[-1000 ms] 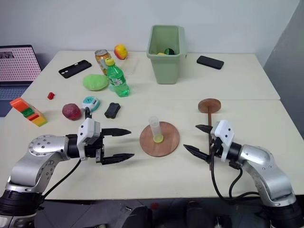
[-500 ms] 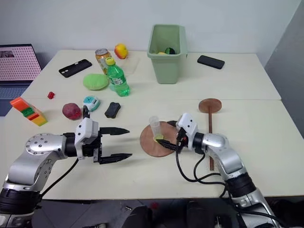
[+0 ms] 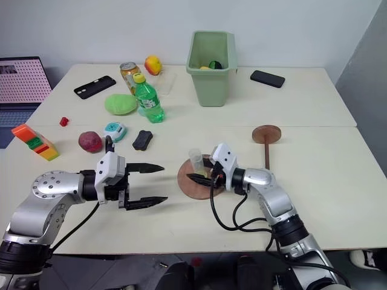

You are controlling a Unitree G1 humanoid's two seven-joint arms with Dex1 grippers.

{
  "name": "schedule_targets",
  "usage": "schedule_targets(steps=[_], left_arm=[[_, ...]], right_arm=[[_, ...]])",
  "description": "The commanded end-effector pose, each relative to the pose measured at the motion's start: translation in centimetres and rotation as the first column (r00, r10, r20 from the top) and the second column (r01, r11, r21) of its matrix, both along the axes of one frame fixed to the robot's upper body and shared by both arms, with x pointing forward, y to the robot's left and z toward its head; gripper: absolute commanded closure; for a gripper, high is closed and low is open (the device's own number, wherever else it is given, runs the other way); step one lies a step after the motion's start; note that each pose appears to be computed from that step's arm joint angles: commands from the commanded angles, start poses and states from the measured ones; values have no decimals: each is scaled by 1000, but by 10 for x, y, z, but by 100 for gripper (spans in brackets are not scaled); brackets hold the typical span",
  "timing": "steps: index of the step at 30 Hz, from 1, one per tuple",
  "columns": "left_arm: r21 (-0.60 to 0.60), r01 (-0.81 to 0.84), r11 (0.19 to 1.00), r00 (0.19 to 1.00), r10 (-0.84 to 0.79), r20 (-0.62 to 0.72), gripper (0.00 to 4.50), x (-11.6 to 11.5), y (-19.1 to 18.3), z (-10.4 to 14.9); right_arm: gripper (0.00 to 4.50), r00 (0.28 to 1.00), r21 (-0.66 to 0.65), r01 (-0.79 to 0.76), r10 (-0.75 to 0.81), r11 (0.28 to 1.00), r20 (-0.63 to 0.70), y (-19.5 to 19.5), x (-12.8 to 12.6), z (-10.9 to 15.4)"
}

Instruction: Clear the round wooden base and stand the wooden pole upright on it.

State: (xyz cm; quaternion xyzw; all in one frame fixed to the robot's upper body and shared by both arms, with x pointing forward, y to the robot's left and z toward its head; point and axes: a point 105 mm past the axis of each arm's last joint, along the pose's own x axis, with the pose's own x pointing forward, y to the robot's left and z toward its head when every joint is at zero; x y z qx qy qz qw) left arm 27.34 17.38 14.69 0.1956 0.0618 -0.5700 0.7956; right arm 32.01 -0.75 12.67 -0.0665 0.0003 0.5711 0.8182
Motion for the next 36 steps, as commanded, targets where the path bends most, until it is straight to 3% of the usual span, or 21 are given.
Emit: schedule_targets(steps=[1,2,7,13,17,23,27,31,36], left_arm=[[11,-3,1000,999,2,44,0,1,3,8],[11,-3,1000,999,2,44,0,1,3,8],[-5,0,1000,999,0,47,0,2,0,10],[-178,-18,984,997,30,66,0,14,-13,39],[-201,-10,979,998,22,57,0,14,-17,42],[-260,25,965,996,-3,84,0,17,-30,54],[-294,47,954,994,-16,107,0,18,-38,65],[-295,89,951,990,-52,131,0,16,-49,71],[-267,84,960,991,-52,127,0,18,-47,65]], right_arm=[[312,999,22,-22,21,1000,48,2,-2,12],[329,999,25,-23,21,999,50,3,-3,13],[332,997,44,-21,18,999,75,0,-4,22],[332,962,135,138,-165,981,215,-46,5,80],[332,928,149,254,-284,956,243,-78,12,94],[332,718,153,629,-645,762,260,-186,43,98],[332,603,177,745,-763,643,234,-228,52,95],[332,496,136,842,-849,522,183,-263,56,69],[332,377,-32,926,-910,377,171,-291,65,23]])
